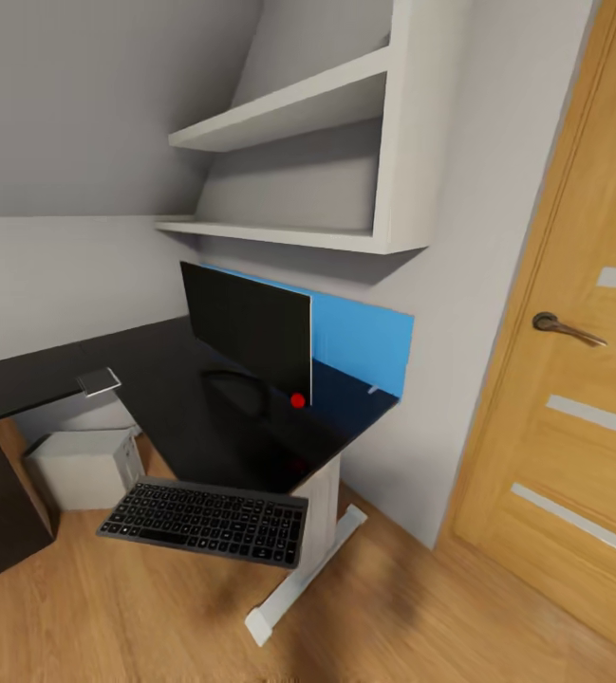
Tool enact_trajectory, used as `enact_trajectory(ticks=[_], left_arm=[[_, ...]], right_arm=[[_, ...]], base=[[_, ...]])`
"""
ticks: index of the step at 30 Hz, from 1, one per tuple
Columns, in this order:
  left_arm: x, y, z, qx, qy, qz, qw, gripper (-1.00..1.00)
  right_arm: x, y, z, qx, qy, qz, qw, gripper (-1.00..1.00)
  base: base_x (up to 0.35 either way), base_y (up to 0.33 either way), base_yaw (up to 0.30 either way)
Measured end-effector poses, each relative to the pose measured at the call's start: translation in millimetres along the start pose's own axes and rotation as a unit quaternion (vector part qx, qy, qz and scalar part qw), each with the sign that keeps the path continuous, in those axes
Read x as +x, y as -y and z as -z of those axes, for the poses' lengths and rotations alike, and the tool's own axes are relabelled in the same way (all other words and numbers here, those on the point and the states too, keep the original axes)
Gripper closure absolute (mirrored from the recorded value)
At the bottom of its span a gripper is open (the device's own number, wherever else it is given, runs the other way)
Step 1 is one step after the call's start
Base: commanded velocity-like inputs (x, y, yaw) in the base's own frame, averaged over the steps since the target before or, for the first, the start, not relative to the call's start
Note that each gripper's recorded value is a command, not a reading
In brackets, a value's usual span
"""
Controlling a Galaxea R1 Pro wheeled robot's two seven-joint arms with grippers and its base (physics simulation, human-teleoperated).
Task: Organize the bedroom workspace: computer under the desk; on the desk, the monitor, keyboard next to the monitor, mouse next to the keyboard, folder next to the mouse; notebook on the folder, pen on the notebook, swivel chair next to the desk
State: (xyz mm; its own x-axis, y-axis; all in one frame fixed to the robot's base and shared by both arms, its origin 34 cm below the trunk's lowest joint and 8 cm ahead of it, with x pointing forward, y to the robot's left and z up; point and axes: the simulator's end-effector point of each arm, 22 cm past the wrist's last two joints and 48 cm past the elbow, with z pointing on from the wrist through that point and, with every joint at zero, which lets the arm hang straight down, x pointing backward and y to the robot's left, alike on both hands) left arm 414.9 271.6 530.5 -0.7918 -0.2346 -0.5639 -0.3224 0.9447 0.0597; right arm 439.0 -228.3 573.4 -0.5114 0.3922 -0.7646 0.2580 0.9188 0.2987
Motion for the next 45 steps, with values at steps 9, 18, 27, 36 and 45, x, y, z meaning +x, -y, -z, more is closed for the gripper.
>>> enact_trajectory(ticks=[9, 18, 27, 36, 45], left_arm=[[0, 0, -0.1, 0.000, 0.000, 0.000, 1.0000, -1.00], [-2, -4, -0.6, -0.004, 0.002, 0.001, 1.0000, -1.00], [-3, -9, -1.4, -0.009, 0.003, 0.004, 0.9999, -1.00], [-4, -9, -1.5, -0.010, 0.004, 0.004, 0.9999, -1.00], [-4, -11, -1.8, -0.011, 0.005, 0.005, 0.9999, -1.00]], right_arm=[[0, -1, 0.0, -0.001, 0.000, 0.000, 1.0000, -1.00], [-21, -8, -6.5, -0.012, 0.021, -0.002, 0.9997, -1.00], [-104, -45, -33.8, -0.070, 0.026, -0.014, 0.9971, -1.00], [-218, -58, -36.0, -0.112, -0.013, -0.064, 0.9915, -1.00], [-353, -109, -33.8, -0.247, -0.135, -0.219, 0.9341, -1.00]], base=[[-0.214, -0.243, 0.219], [-0.058, -0.079, 0.016], [-0.005, -0.007, 0.001], [0.000, 0.000, 0.000], [0.000, 0.000, 0.000]])
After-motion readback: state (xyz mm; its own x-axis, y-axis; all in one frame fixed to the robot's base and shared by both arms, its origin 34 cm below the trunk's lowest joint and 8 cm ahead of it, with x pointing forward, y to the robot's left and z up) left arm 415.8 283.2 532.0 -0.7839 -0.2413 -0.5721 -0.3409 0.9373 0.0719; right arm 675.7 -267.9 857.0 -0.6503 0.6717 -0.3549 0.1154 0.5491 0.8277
